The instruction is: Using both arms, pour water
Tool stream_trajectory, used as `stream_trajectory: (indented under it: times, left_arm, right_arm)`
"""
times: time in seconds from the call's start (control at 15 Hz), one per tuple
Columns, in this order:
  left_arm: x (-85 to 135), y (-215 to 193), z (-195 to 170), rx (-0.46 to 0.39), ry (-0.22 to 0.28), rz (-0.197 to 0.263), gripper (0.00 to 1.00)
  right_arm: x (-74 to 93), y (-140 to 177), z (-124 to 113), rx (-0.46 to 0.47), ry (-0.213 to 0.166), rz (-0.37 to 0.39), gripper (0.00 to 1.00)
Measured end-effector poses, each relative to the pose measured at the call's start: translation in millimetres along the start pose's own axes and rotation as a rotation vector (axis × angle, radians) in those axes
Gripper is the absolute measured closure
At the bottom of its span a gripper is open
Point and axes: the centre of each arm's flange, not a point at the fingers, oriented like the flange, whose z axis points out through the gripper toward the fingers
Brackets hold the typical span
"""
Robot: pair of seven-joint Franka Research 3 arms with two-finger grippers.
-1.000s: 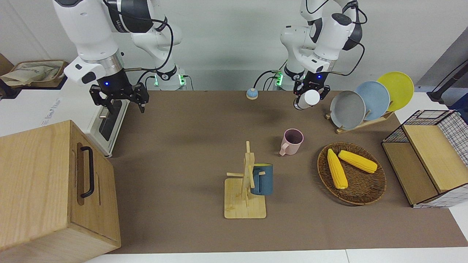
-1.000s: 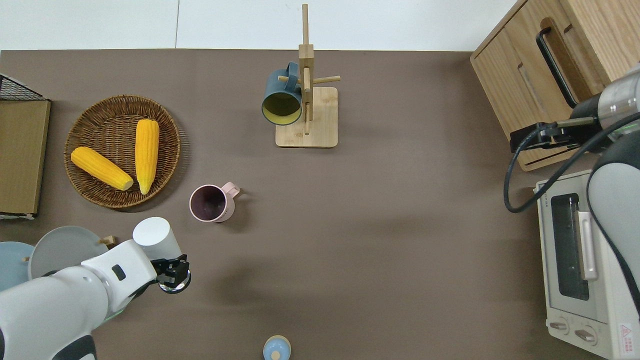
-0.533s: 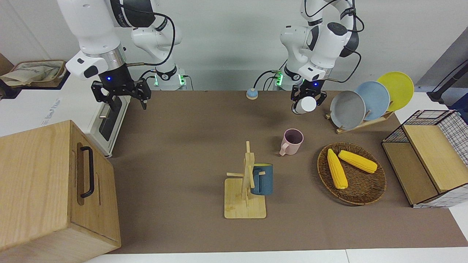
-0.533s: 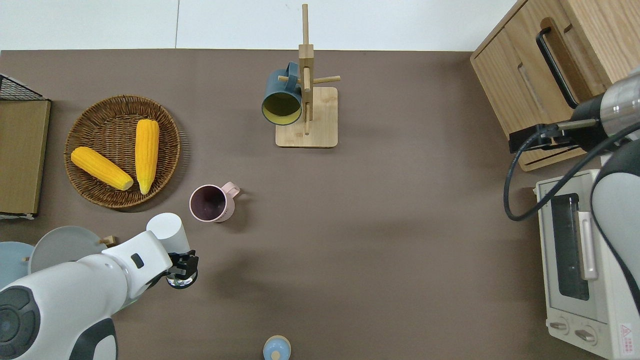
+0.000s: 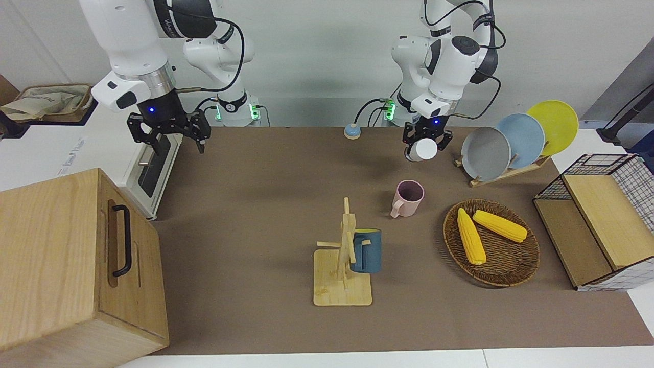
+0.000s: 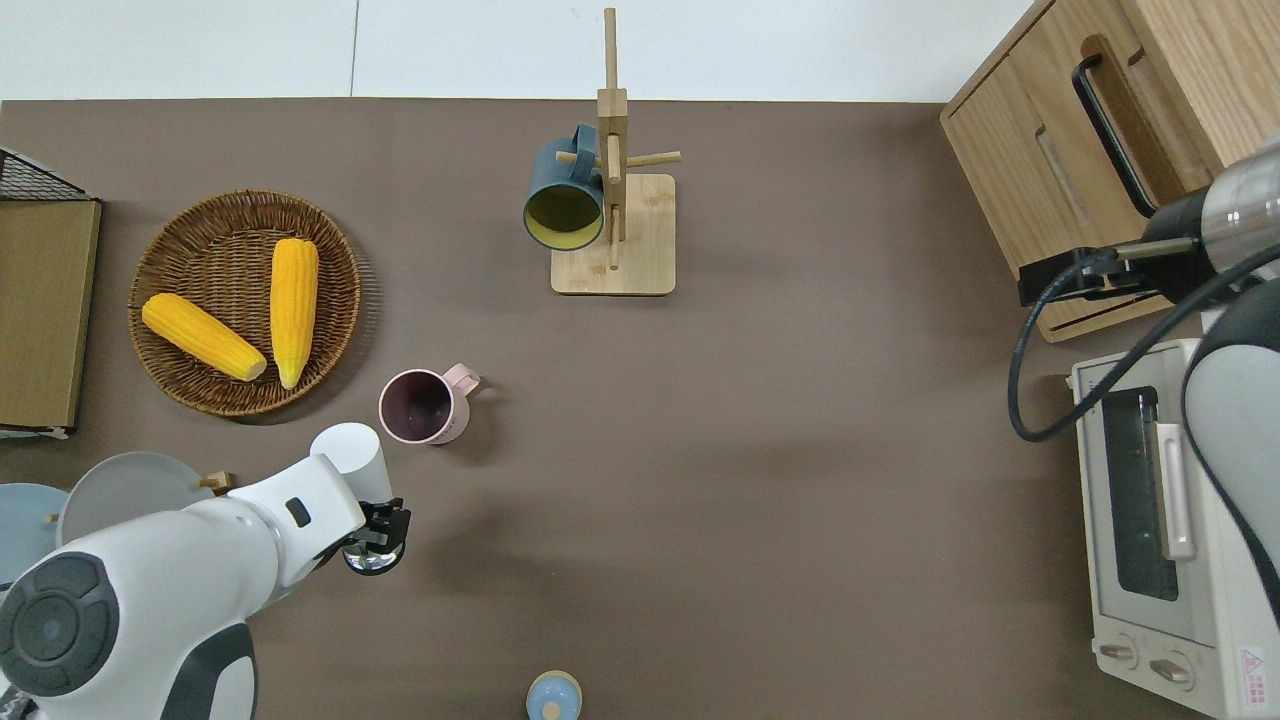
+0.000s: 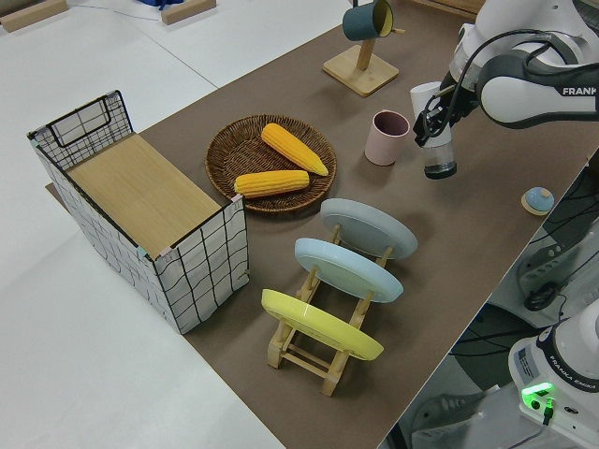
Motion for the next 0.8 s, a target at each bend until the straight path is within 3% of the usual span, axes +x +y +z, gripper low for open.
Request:
stream_trajectory:
  times: [0.33,0.8]
  left_arm:
    - [11,0,10,0.0,-0.048,0.001,0.37]
    - [32,1,20,-0.007,-0.181,0.003,0.37]
  right_arm:
    - [0.0,0,0,0.0,0.0,0.0,0.01]
    - [0.0,0,0,0.0,0.0,0.0,0.01]
